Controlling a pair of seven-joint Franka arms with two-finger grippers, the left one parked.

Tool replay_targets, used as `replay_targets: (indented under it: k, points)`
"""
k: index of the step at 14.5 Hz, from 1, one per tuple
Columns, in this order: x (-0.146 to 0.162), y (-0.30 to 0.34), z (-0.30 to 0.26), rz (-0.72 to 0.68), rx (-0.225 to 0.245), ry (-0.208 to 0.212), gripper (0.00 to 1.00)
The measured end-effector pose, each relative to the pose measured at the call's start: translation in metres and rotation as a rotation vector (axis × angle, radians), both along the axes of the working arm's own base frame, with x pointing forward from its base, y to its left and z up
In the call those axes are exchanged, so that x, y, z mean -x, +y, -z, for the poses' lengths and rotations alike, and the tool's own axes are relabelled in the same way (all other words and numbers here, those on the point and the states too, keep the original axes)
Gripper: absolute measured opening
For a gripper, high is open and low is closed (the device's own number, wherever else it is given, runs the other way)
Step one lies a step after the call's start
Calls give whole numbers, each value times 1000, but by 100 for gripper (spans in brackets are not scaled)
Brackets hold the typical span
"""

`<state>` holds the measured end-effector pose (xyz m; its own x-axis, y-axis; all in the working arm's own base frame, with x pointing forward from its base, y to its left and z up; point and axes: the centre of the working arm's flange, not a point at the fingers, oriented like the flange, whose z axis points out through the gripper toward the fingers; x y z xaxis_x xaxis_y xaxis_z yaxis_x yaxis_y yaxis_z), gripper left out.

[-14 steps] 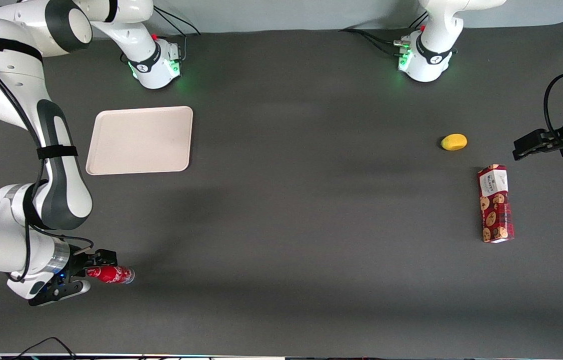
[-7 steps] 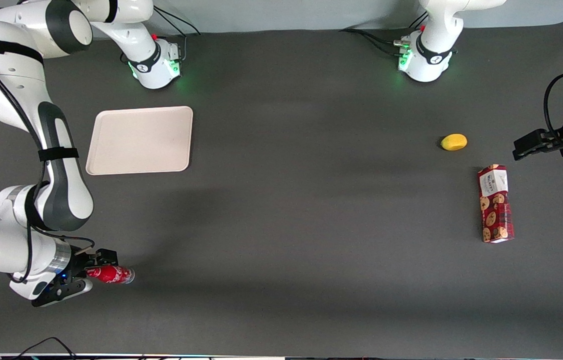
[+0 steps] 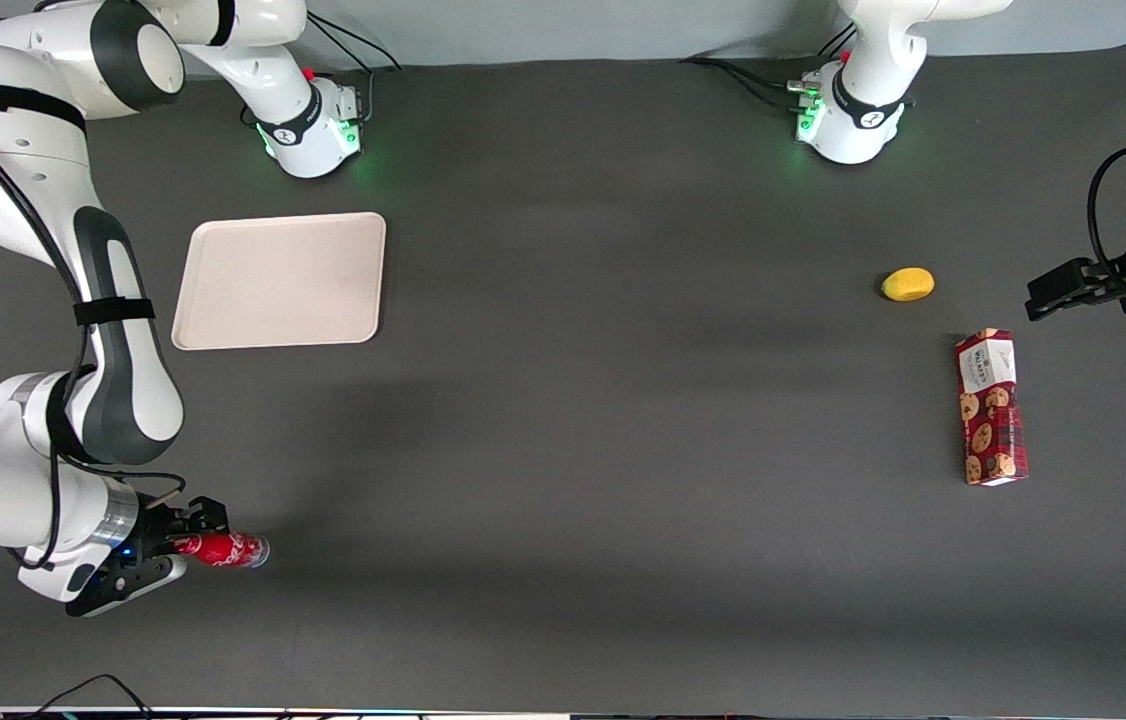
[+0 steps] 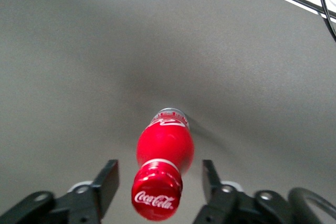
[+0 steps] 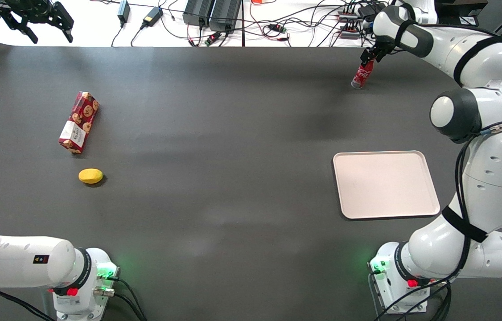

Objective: Place coke bottle on tray
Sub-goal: 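Close the right gripper around the bottle's cap end, then lift the bottle and carry it toward the white tray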

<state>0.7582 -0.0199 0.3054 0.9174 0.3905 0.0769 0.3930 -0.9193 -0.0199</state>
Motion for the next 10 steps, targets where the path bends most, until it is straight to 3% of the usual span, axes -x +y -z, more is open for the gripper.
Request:
replay_targets:
  k: [2, 3, 8, 10]
  points:
    - [0, -1, 0, -4, -6, -2, 44]
    - [-1, -1, -1, -4, -6, -4, 38]
    - [-2, 3, -4, -12, -7, -5, 38]
    - [-2, 7, -15, -17, -10, 13, 38]
